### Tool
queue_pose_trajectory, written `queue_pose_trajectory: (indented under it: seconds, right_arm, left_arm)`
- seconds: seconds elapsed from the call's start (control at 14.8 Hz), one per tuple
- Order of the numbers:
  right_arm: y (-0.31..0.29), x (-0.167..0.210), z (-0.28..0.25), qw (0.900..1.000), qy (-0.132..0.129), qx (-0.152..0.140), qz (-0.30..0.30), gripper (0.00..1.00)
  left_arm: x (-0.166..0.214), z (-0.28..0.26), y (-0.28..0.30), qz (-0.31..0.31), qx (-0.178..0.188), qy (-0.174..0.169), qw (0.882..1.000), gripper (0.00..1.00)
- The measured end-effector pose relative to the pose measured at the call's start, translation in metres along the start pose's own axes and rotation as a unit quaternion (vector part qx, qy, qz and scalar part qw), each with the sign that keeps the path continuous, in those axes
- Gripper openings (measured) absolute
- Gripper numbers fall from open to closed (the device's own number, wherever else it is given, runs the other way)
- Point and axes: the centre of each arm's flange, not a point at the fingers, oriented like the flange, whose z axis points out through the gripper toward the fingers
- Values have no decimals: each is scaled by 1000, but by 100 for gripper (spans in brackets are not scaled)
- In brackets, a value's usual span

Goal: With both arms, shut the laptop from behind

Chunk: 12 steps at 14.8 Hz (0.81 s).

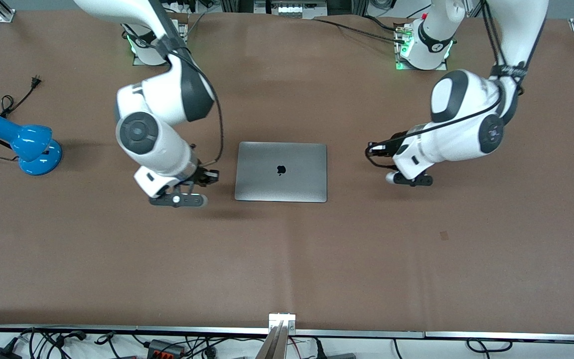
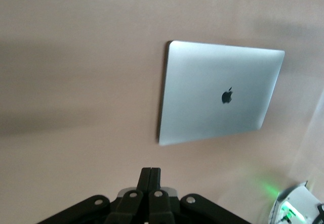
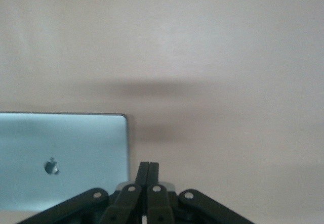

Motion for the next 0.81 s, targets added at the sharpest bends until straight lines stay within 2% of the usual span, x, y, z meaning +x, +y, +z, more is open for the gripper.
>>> queue_pose_trajectory:
  seconds: [0.07,0.13,0.27,0.61,0.67,0.81]
  right_arm:
    - [17,1,-12,1000,-2,-3,-8,1]
    - [35,2,-23,1000,-6,-6,-17,7]
    - [69,6,-40,1000,-8,-10,-21,26]
    - [101,9,-100,1000,13,-9,-10,68]
    - [108,9,-114,1000,17,-10,-4,82]
    - [128,11,-140,999,28,-13,11,99]
  left_arm:
    - [-7,-22,-10,-1,14,-2,1000,1]
    - [-14,-48,-21,1,42,2,999,1]
    - [-29,-114,-37,4,101,28,994,1]
    - [-86,-255,-66,-34,125,55,990,6]
    - [-92,-270,-73,-42,136,61,988,11]
    - [-94,-275,-78,-50,160,61,984,14]
